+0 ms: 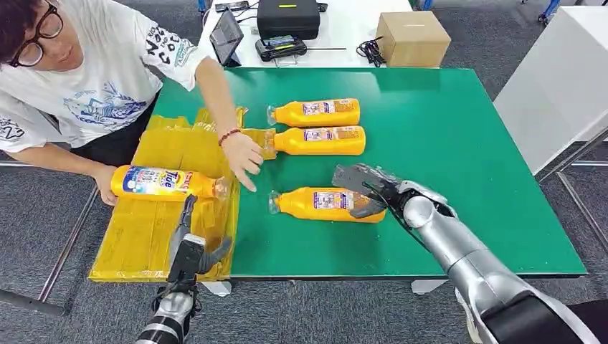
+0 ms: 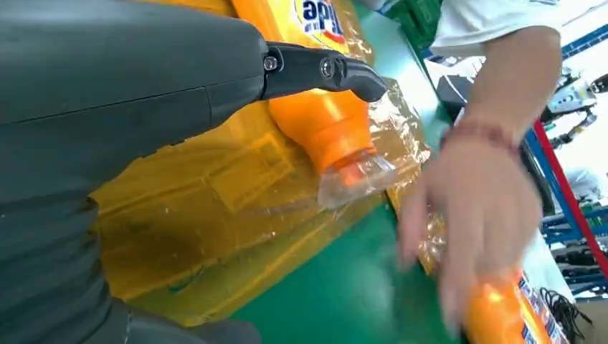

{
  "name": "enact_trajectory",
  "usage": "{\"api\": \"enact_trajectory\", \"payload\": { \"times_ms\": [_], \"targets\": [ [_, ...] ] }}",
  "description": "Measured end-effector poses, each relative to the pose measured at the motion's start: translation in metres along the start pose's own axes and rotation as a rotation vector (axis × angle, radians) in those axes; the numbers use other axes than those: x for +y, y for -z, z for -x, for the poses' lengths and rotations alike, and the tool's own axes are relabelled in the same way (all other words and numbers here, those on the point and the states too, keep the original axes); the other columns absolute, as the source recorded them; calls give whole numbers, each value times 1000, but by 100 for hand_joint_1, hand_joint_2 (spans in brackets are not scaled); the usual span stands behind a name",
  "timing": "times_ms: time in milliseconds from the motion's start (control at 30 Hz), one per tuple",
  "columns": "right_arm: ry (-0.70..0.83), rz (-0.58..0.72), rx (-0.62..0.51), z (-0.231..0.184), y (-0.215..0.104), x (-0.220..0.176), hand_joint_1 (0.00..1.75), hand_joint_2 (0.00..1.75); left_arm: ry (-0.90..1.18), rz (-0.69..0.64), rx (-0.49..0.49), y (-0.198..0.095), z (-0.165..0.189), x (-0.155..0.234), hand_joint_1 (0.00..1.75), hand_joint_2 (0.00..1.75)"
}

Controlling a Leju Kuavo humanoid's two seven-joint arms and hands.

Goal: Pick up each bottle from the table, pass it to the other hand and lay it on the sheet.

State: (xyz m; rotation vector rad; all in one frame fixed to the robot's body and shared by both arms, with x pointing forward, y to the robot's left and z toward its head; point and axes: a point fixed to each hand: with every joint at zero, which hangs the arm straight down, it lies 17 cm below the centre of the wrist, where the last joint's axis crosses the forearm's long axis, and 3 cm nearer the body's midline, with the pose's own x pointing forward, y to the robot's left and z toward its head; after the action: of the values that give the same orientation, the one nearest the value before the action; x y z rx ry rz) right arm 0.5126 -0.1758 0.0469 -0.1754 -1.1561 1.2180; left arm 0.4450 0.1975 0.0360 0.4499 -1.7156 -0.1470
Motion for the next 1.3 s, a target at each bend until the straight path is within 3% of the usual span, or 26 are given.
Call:
{"api": "enact_trajectory", "payload": {
  "times_ms": [467,667,967,1300],
  "targets": [
    [-42,-74,96,48,-30,-3,0,175,-16,7,15,-2,2,-6,0,175],
    [-107,-94,127,51,-34,-7,0,175,-48,24,8,-1,-6,-16,0,175],
    [-258,-81,102,11,-6,-12,0,175,-85,47,2,0,-19,-33,0,175],
    [-314,-94,67,-17,9,-10,0,175,-92,55,2,1,-20,-36,0,175]
  ]
}}
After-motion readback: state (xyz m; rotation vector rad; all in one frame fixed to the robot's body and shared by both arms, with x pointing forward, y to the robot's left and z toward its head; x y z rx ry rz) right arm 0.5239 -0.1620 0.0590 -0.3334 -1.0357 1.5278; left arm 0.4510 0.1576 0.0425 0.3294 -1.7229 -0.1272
